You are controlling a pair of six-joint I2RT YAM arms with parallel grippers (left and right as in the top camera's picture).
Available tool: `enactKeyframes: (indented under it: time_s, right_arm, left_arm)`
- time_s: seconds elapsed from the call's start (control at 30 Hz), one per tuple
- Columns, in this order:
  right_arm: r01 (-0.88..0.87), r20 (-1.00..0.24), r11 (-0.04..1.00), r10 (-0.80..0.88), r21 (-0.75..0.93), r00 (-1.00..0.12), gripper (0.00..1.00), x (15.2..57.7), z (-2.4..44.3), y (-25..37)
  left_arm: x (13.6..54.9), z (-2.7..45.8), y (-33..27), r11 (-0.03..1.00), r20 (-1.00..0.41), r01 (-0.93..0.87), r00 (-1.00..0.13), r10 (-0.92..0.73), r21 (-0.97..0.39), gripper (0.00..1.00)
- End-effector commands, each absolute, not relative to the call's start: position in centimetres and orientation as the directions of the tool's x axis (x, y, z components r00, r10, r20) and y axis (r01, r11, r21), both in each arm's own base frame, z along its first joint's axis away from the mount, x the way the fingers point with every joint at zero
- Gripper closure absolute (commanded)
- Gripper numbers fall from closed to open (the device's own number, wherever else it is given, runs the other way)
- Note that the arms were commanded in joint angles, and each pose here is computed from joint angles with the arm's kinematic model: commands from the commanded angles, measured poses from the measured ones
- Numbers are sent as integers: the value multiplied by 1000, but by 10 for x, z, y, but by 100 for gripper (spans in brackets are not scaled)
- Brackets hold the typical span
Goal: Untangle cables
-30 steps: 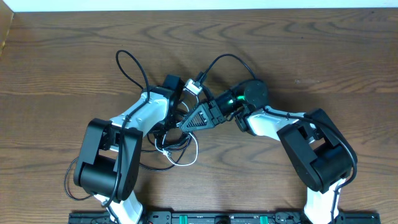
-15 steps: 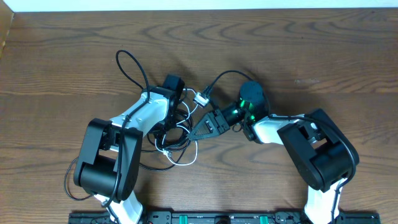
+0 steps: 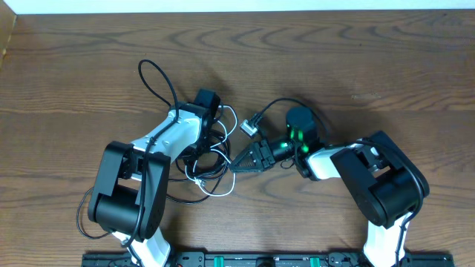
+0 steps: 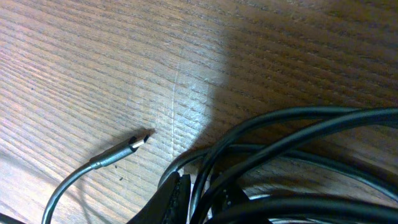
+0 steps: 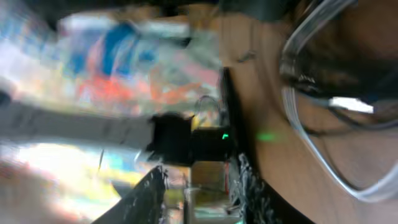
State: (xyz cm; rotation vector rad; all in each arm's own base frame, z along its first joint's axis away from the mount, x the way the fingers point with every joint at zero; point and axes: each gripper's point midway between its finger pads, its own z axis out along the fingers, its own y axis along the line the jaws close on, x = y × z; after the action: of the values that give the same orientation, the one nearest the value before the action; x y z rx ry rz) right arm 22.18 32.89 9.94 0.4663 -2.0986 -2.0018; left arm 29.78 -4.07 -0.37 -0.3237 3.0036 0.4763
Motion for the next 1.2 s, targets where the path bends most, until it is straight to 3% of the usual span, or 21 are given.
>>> enactKeyframes:
  time_s: [0.0,0.17,0.5,0.77,1.03,1.17]
  right_arm:
    - [-189,-154,120,-251,975,-956,63,239,73,329]
    - [-198,-151,235,-205,952,-967,63,245,45,324]
    - [-139,-105,420,-103,897,-989,46,255,11,322]
    - [-160,-128,528,-96,834,-987,44,241,-9,336]
    - [-213,-173,500,-125,839,-977,54,232,-3,353]
    - [-157,-127,501,-95,851,-987,69,232,-1,354]
  left_arm:
    - [272,-29,-43,933,-4,-197,-979,-205,300,80]
    - [273,-29,-43,933,-5,-197,-979,-205,300,80]
    - [273,-29,-43,933,-5,-197,-979,-205,300,80]
    - [273,-29,-43,933,-5,-197,-979,-205,300,80]
    - [273,-29,-43,933,-5,-197,-979,-205,300,80]
    - [273,-29,-43,933,-5,-197,-979,-205,300,80]
